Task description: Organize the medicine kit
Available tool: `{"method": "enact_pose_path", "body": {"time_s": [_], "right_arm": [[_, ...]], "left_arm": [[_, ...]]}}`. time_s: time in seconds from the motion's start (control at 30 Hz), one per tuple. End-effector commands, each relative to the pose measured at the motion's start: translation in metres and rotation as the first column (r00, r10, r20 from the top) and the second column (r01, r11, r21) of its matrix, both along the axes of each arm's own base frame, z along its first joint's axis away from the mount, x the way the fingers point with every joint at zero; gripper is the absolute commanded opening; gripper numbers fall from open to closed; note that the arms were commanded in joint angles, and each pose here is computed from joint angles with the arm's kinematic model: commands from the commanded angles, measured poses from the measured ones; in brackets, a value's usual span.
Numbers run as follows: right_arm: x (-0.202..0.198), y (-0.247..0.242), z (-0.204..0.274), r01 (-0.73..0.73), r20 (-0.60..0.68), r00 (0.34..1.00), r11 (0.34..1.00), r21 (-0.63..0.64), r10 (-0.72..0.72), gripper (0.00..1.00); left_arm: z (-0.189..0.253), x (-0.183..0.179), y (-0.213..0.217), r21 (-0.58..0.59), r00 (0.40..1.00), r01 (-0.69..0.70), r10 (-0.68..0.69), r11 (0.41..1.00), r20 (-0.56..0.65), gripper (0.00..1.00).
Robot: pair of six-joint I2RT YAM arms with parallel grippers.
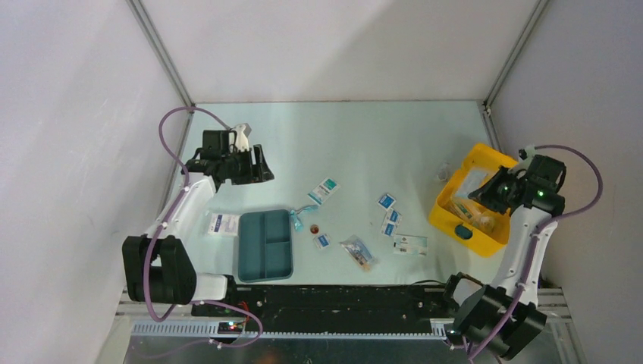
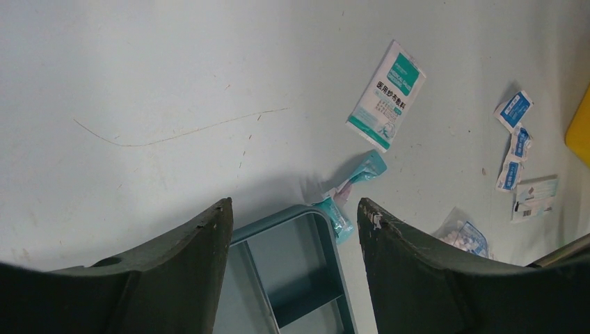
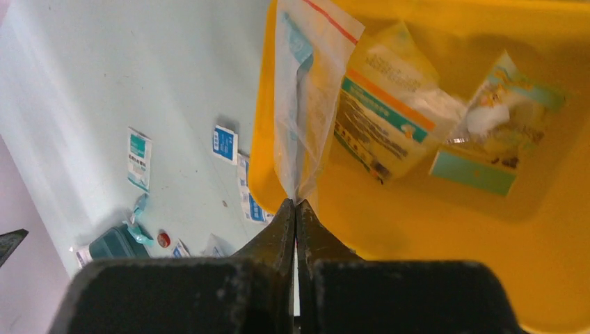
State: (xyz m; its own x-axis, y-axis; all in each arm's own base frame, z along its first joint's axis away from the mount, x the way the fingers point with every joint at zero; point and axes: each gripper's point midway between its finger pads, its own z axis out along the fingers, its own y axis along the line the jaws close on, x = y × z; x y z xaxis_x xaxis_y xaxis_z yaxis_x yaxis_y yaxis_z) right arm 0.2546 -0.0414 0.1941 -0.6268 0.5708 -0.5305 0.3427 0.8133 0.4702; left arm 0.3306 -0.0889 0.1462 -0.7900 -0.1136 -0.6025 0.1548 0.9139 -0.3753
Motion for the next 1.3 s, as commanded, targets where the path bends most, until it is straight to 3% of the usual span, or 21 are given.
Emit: {"method": "enact_pose_path", "body": {"time_s": [0.0,0.43,0.9,1.1,1.27], "right_arm": [[-0.020,0.000,-0.002,0.031,-0.014,0.999,0.999,0.040,-0.030,0.00],[0.000,0.000,-0.035,0.015,-0.100,0.995,0.975,0.221,0.007,0.00],[0.021,0.002,-0.069,-0.024,-0.184,0.979,0.947,0.319,0.087,0.01],[0.023,0.002,-0.080,-0.024,-0.225,0.969,0.942,0.336,0.105,0.10],[0.024,0.002,-0.074,-0.030,-0.219,0.970,0.943,0.330,0.107,0.29]], "left_arm": [[0.021,0.014,-0.003,0.010,0.996,0.024,-0.024,1.000,0.082,0.71],[0.022,0.013,-0.002,0.016,0.995,0.032,-0.033,0.999,0.089,0.71],[0.012,0.018,-0.005,0.008,0.998,0.035,-0.036,0.999,0.052,0.71],[0.013,0.019,-0.004,0.011,0.998,0.034,-0.034,0.999,0.057,0.71],[0.016,0.018,-0.004,0.011,0.997,0.032,-0.033,0.999,0.065,0.71]]}}
